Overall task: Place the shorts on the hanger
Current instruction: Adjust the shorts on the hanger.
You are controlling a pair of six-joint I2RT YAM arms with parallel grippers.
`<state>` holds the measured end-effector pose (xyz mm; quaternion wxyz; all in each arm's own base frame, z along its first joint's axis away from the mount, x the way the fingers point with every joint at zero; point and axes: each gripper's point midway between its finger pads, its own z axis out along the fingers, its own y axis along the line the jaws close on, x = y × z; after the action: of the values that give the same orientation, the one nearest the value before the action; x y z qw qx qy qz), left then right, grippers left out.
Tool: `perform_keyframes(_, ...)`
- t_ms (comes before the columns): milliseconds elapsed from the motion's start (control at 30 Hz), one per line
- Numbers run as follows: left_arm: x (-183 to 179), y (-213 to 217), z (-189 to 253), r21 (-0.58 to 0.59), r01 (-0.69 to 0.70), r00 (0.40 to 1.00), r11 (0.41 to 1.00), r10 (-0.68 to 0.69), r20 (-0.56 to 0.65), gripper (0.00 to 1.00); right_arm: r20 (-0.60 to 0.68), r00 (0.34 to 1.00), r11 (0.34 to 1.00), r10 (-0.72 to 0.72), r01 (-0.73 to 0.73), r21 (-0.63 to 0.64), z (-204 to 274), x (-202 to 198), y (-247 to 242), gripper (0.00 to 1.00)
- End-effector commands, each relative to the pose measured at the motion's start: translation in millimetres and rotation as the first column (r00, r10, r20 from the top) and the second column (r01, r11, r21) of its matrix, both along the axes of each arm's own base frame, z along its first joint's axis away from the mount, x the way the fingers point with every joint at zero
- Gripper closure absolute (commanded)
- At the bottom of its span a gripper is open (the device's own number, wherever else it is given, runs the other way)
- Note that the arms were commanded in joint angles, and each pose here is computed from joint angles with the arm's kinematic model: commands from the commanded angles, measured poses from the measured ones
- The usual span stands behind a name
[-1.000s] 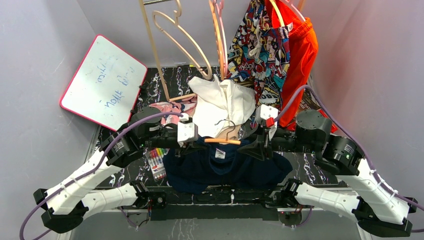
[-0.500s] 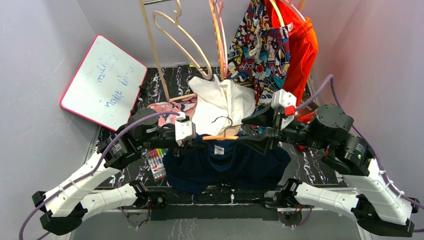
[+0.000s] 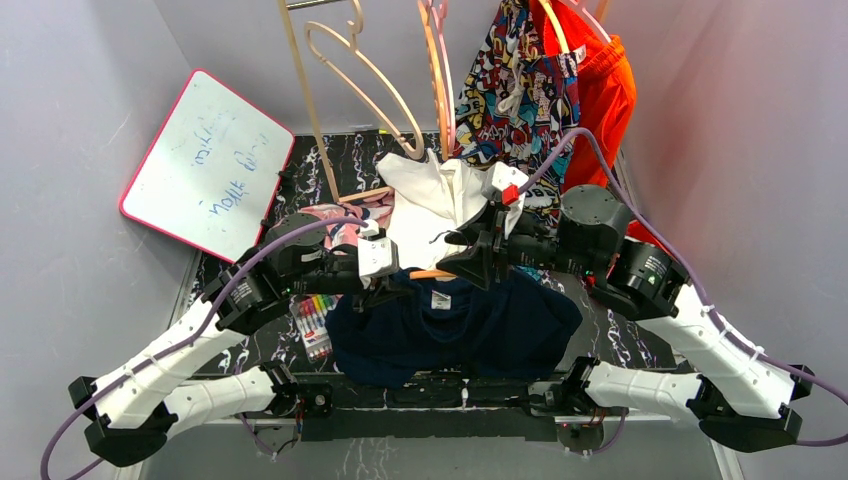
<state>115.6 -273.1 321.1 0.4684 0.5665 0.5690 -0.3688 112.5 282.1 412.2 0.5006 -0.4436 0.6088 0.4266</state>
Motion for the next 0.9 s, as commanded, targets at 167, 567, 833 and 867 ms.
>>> perform_keyframes(167, -1.2, -3.0, 58.3, -0.156, 0.025, 0.994, 0.987, -0.008, 0.112, 1.0, -0.011, 0.998, 0.997, 0.062, -0.061, 0.046, 13.0, -8.7, 9.1, 0.44)
perform_keyframes(567, -0.4, 4.0, 61.8, -0.172, 0.007, 0.989, 0.985, 0.019, 0.148, 1.0, -0.093, 0.99, 0.995, 0.102, -0.103, -0.008, -2.2, -17.3, 11.3, 0.8)
perform_keyframes(833, 4.7, 6.6, 57.1, -0.161, -0.036, 0.99, 0.986, 0.057, 0.128, 0.51, 0.002, 0.999, 0.992, 0.036, -0.036, 0.124, 24.3, -13.0, -2.1, 1.0)
perform_keyframes(867, 4.1, 6.9, 54.8, -0.155, -0.036, 0.991, 0.987, 0.055, 0.122, 0.43, 0.023, 0.999, 0.989, 0.024, -0.027, 0.147, 30.6, -12.8, -5.7, 1.0)
